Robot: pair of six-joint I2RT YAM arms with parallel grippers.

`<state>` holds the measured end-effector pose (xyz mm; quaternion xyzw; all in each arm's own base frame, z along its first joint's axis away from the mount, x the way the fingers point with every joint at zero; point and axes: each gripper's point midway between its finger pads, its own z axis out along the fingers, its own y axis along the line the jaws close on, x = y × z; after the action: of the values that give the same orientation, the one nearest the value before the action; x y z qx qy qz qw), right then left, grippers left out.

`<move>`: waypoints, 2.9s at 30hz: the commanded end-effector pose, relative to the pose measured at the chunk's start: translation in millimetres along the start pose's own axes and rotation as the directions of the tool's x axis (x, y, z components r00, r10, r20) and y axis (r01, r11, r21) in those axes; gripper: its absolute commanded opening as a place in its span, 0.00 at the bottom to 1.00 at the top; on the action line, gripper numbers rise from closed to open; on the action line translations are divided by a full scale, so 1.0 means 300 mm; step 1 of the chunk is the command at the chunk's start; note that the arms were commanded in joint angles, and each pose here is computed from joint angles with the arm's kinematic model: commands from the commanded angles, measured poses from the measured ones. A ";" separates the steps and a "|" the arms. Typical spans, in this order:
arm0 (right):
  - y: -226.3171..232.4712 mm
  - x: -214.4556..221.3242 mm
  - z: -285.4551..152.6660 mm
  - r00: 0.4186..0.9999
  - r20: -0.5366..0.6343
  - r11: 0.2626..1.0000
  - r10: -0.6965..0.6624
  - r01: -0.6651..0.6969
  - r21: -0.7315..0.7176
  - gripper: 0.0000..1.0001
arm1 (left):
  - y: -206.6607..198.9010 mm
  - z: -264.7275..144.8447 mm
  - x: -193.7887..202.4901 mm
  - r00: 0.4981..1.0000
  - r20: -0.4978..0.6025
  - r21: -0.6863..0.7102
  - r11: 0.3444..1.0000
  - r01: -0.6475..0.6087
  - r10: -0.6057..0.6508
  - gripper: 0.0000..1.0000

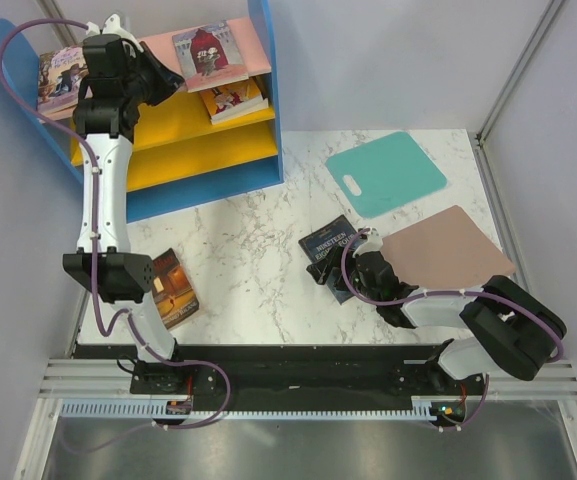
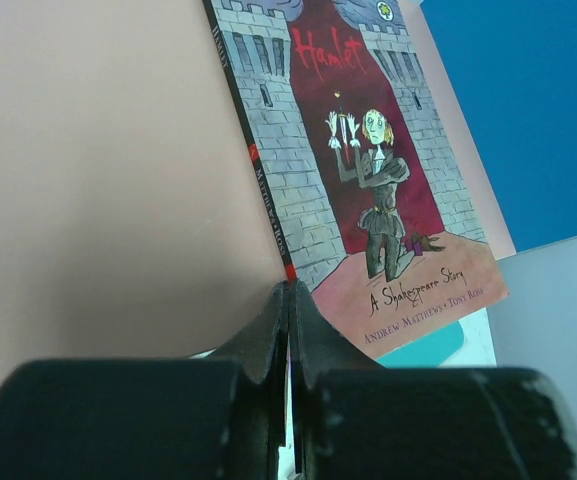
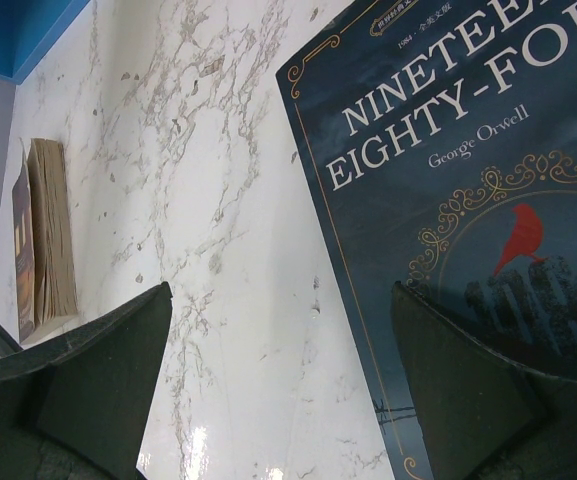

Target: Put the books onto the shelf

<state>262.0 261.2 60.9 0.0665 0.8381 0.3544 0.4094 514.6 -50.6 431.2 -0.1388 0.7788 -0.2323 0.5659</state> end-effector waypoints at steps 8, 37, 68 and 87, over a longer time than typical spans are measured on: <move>-0.090 0.086 -0.010 0.996 -0.092 0.996 -0.018 0.027 0.090 0.98 | 0.083 0.020 0.068 0.997 -0.031 -0.112 0.992 0.062 -0.065 0.02; -0.117 -0.092 -0.004 0.960 -0.116 0.905 -0.253 0.278 0.321 0.98 | 0.225 -0.566 1.102 0.855 -0.476 0.025 0.969 0.247 -0.205 0.43; -0.140 -0.174 0.015 0.961 -0.217 0.980 -0.172 0.189 0.064 0.22 | -0.066 -0.304 1.808 0.499 -0.859 0.049 0.953 0.298 -0.112 0.69; -0.063 -0.072 0.037 0.945 -0.303 0.988 -0.124 0.088 -0.128 0.16 | -0.067 -0.292 1.853 0.483 -0.870 0.041 0.961 0.274 -0.101 0.67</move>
<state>310.5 229.3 73.1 -0.0400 0.8666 0.3512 0.3523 246.0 -324.3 33.9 -0.0353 0.8921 -0.4464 0.0603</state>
